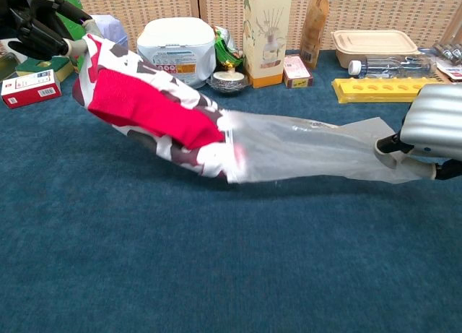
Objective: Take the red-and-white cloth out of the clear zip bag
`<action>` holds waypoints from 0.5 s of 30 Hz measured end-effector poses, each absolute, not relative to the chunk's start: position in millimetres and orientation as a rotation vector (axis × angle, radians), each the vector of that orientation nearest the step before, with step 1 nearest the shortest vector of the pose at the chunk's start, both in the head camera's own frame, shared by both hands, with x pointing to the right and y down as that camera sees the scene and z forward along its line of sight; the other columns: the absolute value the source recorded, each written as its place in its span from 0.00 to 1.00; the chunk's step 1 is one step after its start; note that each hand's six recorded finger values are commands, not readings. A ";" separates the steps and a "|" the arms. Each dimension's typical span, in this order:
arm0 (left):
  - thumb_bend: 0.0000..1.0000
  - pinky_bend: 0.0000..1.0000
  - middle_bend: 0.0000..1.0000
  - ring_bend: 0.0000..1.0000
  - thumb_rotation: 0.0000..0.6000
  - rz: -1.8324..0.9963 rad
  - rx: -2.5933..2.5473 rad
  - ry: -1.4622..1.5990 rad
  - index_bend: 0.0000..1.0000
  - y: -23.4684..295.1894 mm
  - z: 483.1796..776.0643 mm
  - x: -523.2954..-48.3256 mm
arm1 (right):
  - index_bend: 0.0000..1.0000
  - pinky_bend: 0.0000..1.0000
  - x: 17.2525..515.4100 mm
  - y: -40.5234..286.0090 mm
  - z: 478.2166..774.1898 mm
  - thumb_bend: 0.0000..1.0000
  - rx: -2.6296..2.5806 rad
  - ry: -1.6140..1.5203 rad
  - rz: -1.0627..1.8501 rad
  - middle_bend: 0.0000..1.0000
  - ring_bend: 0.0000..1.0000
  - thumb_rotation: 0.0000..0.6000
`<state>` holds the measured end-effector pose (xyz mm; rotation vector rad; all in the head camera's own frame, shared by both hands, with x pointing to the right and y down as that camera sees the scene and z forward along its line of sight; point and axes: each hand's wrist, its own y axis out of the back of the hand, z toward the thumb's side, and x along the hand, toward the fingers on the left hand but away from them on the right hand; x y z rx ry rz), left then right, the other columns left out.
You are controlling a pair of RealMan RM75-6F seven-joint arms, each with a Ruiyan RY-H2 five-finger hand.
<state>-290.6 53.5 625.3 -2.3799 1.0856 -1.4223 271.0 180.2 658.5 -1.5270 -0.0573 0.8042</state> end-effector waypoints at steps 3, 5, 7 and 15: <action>0.55 0.97 1.00 1.00 1.00 -1.436 -2.384 1.062 0.88 57.1 634.6 -284.9 | 0.78 0.97 279.7 175.7 657.7 0.63 -1.513 -0.067 0.831 0.92 1.00 1.00; 0.55 0.97 1.00 1.00 1.00 -1.450 -2.381 1.045 0.88 59.4 640.6 -282.6 | 0.78 0.97 283.1 173.9 657.1 0.63 -1.509 -0.073 0.840 0.92 1.00 1.00; 0.55 0.97 1.00 1.00 1.00 -1.460 -2.372 1.034 0.88 60.3 645.4 -281.6 | 0.78 0.97 287.4 171.3 656.7 0.63 -1.501 -0.080 0.854 0.92 1.00 1.00; 0.49 0.92 0.96 0.91 1.00 -1.451 -2.340 1.066 0.76 54.5 646.9 -281.7 | 0.54 0.90 291.3 166.3 653.7 0.54 -1.499 -0.098 0.877 0.78 0.94 1.00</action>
